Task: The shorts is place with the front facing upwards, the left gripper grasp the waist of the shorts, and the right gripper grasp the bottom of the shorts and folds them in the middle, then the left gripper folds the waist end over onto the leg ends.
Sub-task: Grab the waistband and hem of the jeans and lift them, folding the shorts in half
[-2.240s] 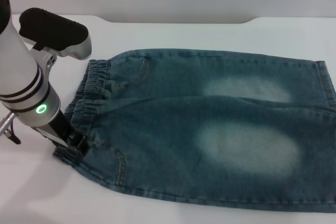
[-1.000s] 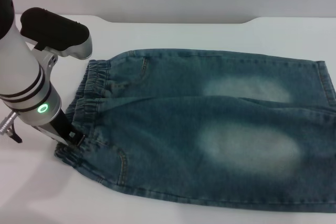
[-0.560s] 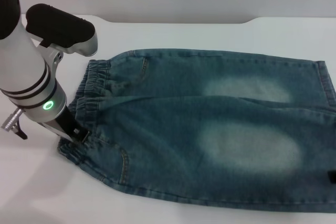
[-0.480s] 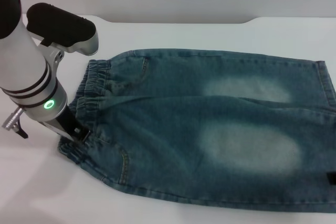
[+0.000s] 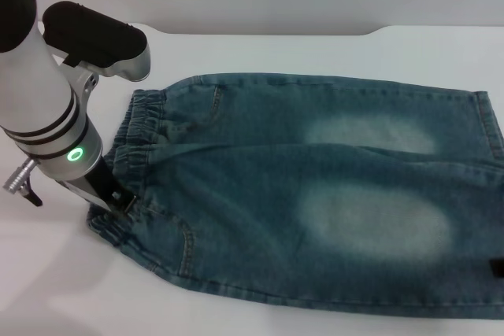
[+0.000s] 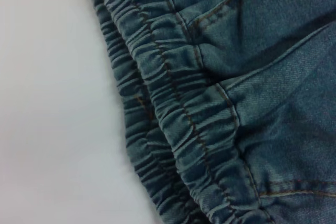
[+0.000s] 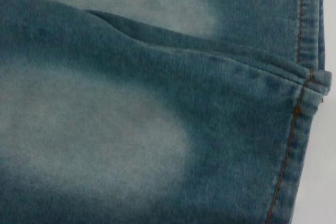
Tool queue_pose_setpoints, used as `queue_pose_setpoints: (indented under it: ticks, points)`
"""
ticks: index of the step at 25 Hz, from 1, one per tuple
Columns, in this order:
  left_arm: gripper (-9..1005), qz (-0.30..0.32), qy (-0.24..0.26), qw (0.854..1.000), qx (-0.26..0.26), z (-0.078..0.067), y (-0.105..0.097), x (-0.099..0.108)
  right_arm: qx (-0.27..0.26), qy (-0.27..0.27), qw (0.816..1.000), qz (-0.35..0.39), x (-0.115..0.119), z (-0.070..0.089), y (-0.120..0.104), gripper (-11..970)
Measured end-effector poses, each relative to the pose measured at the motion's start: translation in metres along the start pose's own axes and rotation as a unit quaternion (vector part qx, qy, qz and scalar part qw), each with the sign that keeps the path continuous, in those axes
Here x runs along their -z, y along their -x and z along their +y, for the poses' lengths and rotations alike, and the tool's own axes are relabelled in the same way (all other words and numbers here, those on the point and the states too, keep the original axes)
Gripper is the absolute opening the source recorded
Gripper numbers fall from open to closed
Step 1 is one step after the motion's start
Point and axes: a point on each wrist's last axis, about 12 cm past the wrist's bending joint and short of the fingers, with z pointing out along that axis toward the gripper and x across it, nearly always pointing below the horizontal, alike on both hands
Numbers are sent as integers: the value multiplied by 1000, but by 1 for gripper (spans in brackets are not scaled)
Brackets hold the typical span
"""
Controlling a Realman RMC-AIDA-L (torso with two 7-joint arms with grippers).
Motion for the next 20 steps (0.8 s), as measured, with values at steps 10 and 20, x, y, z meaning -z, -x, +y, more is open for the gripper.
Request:
queue_pose_setpoints:
  ticks: [10, 20]
  points:
    - [39, 5, 8, 1000, -1, 1, 0, 1, -13, -6, 1000, 22, -8, -6, -11, 589]
    - [39, 4, 11, 1000, -7, -1, 2, 2, -18, -2, 999, 31, -14, -5, -16, 588]
